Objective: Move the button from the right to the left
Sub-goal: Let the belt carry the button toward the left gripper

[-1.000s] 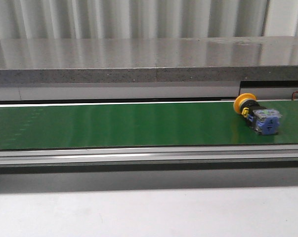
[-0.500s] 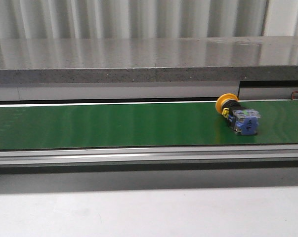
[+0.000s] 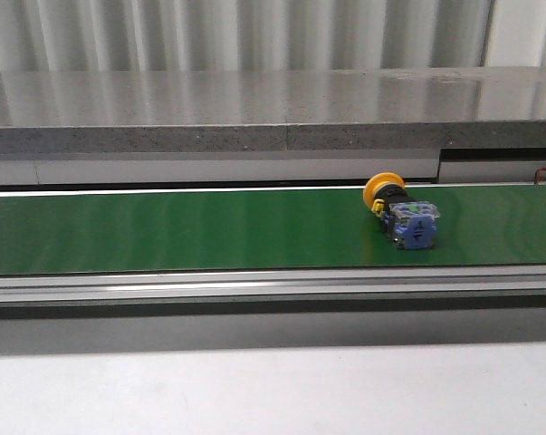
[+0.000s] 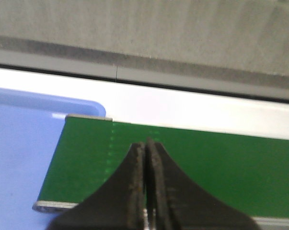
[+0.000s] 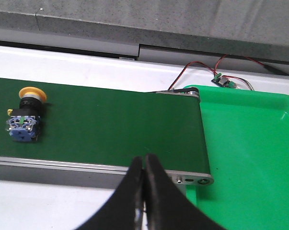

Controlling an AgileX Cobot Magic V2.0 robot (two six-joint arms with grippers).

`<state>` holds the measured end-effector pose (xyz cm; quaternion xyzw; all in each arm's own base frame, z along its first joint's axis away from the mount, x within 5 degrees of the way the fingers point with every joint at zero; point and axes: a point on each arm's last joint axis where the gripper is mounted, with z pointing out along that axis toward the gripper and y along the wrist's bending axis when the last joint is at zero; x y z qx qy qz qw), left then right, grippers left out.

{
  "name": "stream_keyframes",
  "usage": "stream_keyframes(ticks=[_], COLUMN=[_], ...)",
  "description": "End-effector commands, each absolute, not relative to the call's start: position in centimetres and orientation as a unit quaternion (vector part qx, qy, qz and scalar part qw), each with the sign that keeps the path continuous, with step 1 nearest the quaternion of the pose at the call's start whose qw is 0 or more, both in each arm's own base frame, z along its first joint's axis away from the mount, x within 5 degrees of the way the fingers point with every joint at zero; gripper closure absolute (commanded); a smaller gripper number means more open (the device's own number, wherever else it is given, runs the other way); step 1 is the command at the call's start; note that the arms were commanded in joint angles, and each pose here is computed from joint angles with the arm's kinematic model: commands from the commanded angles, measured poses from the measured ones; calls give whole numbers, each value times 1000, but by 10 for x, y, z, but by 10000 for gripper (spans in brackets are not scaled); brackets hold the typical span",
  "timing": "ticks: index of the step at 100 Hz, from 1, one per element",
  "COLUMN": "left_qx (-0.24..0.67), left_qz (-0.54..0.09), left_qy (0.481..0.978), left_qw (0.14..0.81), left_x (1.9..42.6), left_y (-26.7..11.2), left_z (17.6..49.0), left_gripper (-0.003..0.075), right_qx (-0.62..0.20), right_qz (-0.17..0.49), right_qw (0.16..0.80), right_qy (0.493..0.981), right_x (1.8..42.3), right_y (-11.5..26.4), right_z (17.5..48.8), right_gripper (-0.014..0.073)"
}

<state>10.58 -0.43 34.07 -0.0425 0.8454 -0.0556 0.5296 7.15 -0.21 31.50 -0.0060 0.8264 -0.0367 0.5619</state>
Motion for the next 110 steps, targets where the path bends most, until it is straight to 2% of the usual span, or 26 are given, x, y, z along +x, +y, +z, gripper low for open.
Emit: stream_keyframes(ticks=[1, 16, 50, 57, 61, 66, 76, 83, 88, 102, 110], left_qx=[-46, -48, -52, -52, -53, -53, -52, -52, -52, -39, -26], left_qz=[-64, -65, -62, -61, -61, -61, -61, -61, -61, -90, -116], left_qy=[854, 877, 911, 916, 918, 921, 923, 924, 924, 923, 915], left_qw=[515, 474, 405, 394, 389, 382, 375, 374, 373, 373, 386], left_x=[120, 143, 172, 175, 176, 176, 176, 176, 176, 176, 178], left_y=[-5, -6, -5, -5, -6, -6, -6, -6, -6, -17, -27], left_z=[363, 363, 341, 338, 336, 335, 333, 333, 333, 334, 336], left_gripper=[740, 740, 727, 656, 580, 460, 161, 35, 12, 64, 67], right_qx=[-4, -4, -4, -4, -4, -4, -4, -4, -4, -4, -4], right_qz=[-44, -44, -44, -44, -44, -44, -44, -44, -44, -44, -44], right_qw=[597, 597, 597, 597, 597, 597, 597, 597, 597, 597, 597], right_qy=[801, 801, 801, 801, 801, 801, 801, 801, 801, 801, 801], right_x=[73, 73, 73, 73, 73, 73, 73, 73, 73, 73, 73], right_y=[-3, -3, -3, -3, -3, -3, -3, -3, -3, -3, -3], right_z=[329, 329, 329, 329, 329, 329, 329, 329, 329, 329, 329], right_gripper=[662, 662, 662, 662, 662, 662, 662, 662, 662, 662, 662])
